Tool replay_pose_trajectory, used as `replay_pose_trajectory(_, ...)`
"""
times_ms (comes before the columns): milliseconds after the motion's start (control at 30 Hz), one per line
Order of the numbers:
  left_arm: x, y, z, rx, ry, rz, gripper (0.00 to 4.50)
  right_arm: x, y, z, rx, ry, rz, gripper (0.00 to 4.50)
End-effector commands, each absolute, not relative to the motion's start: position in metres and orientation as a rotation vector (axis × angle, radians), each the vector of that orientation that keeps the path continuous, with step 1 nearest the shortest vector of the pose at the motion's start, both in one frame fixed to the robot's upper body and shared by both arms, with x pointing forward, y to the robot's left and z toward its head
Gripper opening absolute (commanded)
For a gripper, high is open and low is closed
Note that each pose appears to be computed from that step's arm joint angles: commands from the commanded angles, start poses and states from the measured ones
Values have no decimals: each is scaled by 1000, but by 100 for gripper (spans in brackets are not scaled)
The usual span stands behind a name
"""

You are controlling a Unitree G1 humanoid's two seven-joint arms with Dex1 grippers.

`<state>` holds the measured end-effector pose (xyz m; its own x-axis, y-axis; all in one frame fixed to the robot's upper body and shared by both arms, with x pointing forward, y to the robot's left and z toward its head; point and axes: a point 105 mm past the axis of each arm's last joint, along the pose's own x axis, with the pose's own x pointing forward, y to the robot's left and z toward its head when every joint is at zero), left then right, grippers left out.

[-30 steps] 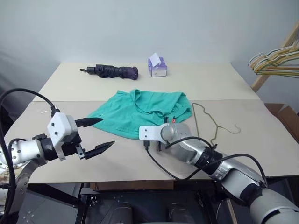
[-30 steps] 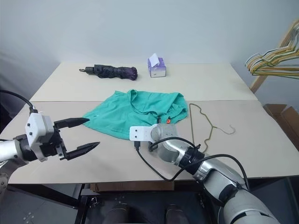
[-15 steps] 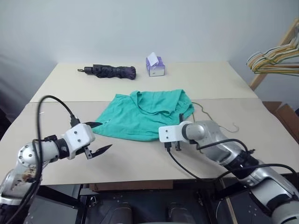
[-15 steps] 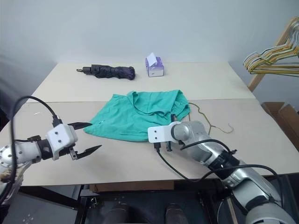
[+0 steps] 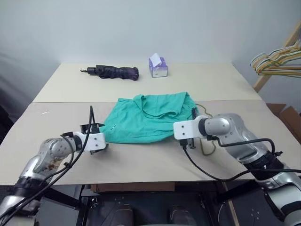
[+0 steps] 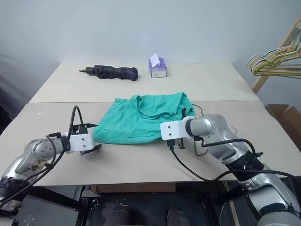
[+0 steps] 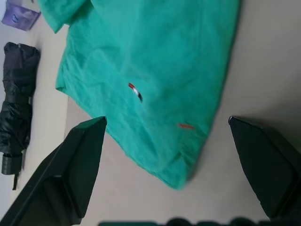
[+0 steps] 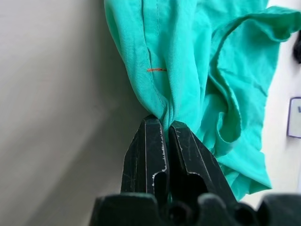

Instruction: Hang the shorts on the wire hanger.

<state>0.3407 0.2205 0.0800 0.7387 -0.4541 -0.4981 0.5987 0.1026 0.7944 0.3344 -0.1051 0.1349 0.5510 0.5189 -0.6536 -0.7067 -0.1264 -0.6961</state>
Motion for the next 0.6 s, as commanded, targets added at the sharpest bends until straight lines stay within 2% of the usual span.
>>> replay_pose_trajectory(33, 355, 218, 71, 1277, 133, -752, 356, 333, -106, 150, -1336, 131, 1036, 0)
replay_pose_trajectory(167, 371, 209, 72, 1256, 102, -727, 220, 330, -108, 149, -1335, 139, 1041, 0)
replay_pose_trajectory(367, 382, 207, 78, 1265, 73, -717, 18, 329, -111, 149, -1329, 144, 1031, 0)
replay_pose_trajectory(400, 382, 206, 79, 1262, 66, -721, 1, 328, -112, 149, -1325, 147, 1032, 0)
replay_pose_trajectory(600, 371, 206, 92, 1262, 31, -807, 1, 321, -116, 143, -1305, 131, 1076, 0)
